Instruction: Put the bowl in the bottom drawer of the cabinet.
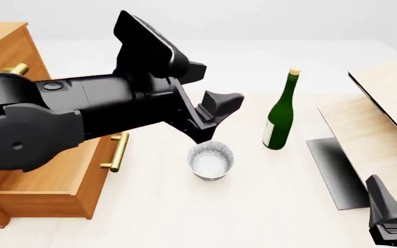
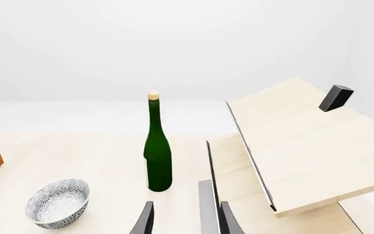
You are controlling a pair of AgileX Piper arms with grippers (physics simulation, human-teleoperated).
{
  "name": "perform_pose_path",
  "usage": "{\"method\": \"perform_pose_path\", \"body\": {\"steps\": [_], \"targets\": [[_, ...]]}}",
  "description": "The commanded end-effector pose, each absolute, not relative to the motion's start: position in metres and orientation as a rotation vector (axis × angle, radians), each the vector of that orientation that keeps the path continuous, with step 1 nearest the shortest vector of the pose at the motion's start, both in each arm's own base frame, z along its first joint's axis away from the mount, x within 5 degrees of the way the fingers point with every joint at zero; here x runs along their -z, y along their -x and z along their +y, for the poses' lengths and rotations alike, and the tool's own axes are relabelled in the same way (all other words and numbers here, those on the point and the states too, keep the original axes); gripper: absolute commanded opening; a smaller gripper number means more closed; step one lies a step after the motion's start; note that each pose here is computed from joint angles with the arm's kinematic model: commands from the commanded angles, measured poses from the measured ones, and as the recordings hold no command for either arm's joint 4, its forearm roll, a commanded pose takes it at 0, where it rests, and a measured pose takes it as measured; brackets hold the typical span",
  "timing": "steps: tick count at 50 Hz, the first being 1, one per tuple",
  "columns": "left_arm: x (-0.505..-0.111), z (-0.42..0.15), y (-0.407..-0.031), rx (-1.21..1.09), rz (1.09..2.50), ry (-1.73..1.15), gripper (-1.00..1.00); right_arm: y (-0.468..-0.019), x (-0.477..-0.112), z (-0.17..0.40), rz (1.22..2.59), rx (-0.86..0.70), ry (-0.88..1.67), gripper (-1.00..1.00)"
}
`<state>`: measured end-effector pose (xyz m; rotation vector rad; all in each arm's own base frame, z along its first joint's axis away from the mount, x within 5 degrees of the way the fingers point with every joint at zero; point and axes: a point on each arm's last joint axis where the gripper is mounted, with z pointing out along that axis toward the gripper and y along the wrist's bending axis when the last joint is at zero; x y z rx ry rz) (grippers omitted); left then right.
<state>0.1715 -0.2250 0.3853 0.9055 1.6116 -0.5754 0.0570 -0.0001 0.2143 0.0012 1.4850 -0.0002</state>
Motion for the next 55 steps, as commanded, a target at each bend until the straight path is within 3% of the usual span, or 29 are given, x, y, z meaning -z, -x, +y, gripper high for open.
{"method": "perform_pose_path", "body": {"steps": [1, 23, 36, 55], "targets": [[-0.388, -0.249, -0.192, 0.551, 1.704, -0.937, 1.00, -0.057, -0.214, 0.000, 1.485, 0.000, -0.001, 1.00], [-0.372, -0.280, -0.242, 0.465, 1.921, -0.966, 1.00, -0.057, -0.214, 0.000, 1.485, 0.000, -0.001, 1.00], [-0.339, -0.286, -0.272, 0.418, 2.045, -0.934, 1.00, -0.057, -0.214, 0.000, 1.485, 0.000, -0.001, 1.00], [-0.315, -0.303, -0.286, 0.404, 2.130, -0.948, 1.00, -0.057, -0.214, 0.000, 1.485, 0.000, -0.001, 1.00]]}}
